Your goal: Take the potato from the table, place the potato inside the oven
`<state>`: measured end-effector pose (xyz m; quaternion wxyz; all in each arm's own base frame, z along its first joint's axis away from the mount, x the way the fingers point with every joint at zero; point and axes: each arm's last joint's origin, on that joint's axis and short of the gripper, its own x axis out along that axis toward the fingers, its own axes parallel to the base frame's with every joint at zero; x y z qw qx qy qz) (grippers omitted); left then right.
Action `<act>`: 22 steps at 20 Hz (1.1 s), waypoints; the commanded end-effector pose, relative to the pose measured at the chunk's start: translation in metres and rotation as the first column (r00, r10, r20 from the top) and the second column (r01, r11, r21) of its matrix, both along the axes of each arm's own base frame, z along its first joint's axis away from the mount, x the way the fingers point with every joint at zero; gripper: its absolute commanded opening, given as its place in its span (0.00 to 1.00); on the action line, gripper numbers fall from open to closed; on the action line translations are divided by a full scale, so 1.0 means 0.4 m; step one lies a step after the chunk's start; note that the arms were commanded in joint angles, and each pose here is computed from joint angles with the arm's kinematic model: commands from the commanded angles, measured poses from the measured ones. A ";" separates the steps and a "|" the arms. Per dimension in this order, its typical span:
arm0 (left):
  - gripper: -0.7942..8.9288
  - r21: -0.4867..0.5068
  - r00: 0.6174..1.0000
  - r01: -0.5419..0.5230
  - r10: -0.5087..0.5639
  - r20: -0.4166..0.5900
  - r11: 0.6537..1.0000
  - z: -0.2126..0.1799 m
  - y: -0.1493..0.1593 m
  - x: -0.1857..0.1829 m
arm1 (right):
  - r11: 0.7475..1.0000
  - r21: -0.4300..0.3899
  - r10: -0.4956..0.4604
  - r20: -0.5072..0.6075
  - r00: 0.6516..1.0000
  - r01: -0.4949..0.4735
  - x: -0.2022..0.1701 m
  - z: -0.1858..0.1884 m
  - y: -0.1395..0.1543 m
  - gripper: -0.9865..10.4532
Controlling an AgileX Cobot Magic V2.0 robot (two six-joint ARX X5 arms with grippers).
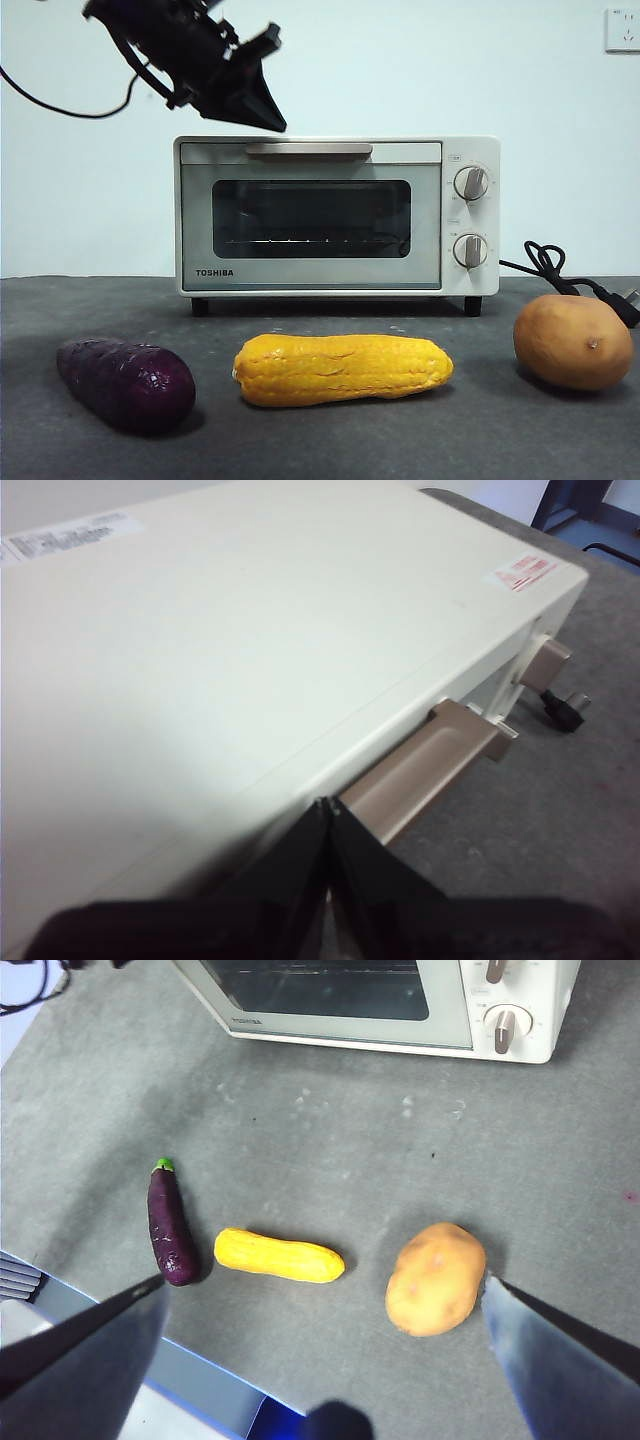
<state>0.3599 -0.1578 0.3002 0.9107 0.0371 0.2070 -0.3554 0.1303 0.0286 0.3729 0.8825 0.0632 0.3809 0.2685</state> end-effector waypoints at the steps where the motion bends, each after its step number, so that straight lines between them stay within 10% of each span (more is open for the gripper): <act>1: 0.07 0.026 1.000 0.008 -0.008 0.004 1.000 -0.030 -0.014 0.015 | 1.000 0.007 -0.005 -0.007 1.000 0.006 0.001 0.000 0.001 0.73; 13: 0.07 0.123 0.970 0.145 -0.117 -0.211 0.982 -0.100 -0.059 -0.028 | 1.000 0.007 -0.006 -0.006 1.000 0.006 0.001 0.000 0.001 0.73; 22: 0.07 0.186 0.859 0.291 -0.170 -0.483 0.939 -0.144 -0.110 -0.122 | 1.000 0.005 -0.008 -0.005 1.000 0.008 0.001 0.000 0.000 0.71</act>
